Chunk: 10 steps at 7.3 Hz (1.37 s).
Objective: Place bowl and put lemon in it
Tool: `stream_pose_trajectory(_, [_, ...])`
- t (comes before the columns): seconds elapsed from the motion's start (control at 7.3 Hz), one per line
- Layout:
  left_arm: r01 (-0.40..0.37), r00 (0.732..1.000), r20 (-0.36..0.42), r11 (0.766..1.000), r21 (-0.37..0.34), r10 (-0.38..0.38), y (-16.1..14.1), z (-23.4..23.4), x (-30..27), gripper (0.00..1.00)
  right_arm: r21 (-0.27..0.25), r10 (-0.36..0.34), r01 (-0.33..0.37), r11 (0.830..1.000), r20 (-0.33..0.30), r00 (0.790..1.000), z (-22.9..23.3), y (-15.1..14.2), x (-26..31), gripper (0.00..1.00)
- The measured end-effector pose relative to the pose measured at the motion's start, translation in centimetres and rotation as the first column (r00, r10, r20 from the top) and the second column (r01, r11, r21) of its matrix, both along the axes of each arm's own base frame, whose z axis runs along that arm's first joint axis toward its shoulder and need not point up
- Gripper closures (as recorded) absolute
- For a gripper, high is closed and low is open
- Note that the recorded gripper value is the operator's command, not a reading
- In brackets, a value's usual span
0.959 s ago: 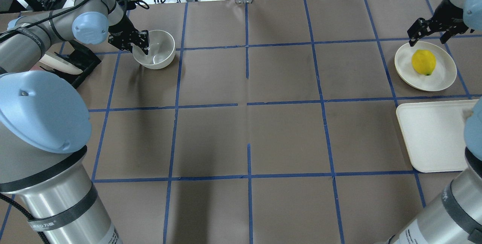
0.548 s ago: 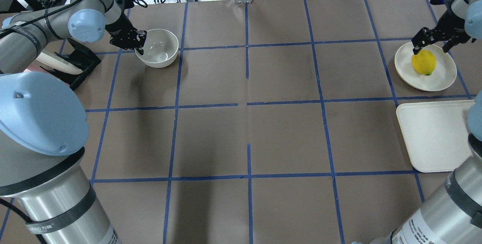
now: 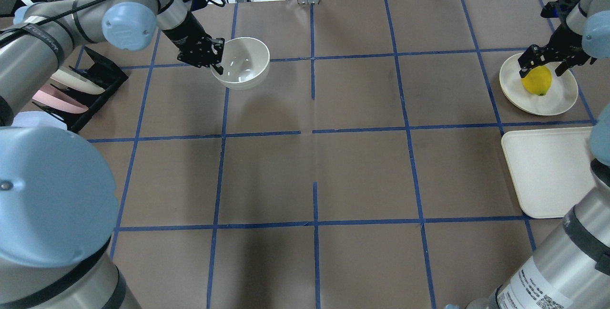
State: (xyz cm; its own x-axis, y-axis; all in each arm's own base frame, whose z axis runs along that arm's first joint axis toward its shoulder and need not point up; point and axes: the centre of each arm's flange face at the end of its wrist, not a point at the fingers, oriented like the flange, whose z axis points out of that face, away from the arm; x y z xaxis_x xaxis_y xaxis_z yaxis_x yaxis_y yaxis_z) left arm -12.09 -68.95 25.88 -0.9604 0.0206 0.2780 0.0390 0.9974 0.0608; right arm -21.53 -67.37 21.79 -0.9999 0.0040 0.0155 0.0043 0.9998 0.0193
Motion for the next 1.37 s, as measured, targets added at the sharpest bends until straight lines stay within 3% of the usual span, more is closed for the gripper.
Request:
stream_pose_trajectory(0.14, [0.021,1.0,-0.008,0.999,-0.031,-0.021,2.7,-1.0,-4.4,1.0,0.006,-0.001,0.001,1.0,0.003,1.0,-0.5,0.0,0.0,0.83])
stream_pose_trajectory(0.27, [0.0,1.0,-0.012,0.999,-0.046,0.0,5.6,-2.0,-7.5,1.0,0.009,0.0,0.0,1.0,0.004,1.0,-0.7,0.0,-0.1,1.0])
stream_pose_trajectory(0.68, [-0.014,1.0,0.014,0.997,-0.078,0.015,11.2,-1.5,-13.4,1.0,0.02,-0.005,0.005,1.0,0.001,1.0,0.7,0.3,-0.1,1.0])
stream_pose_trajectory(1.1, [0.022,0.998,0.063,0.993,-0.114,-0.014,12.6,-2.0,-16.2,1.0,0.028,-0.041,0.041,0.999,0.007,0.999,8.0,1.8,3.1,1.0])
stream_pose_trajectory(1.37, [0.03,0.997,0.069,0.993,-0.111,-0.023,12.7,-3.1,-16.2,1.0,0.023,-0.058,0.058,0.998,0.001,0.998,13.4,2.6,10.7,1.0])
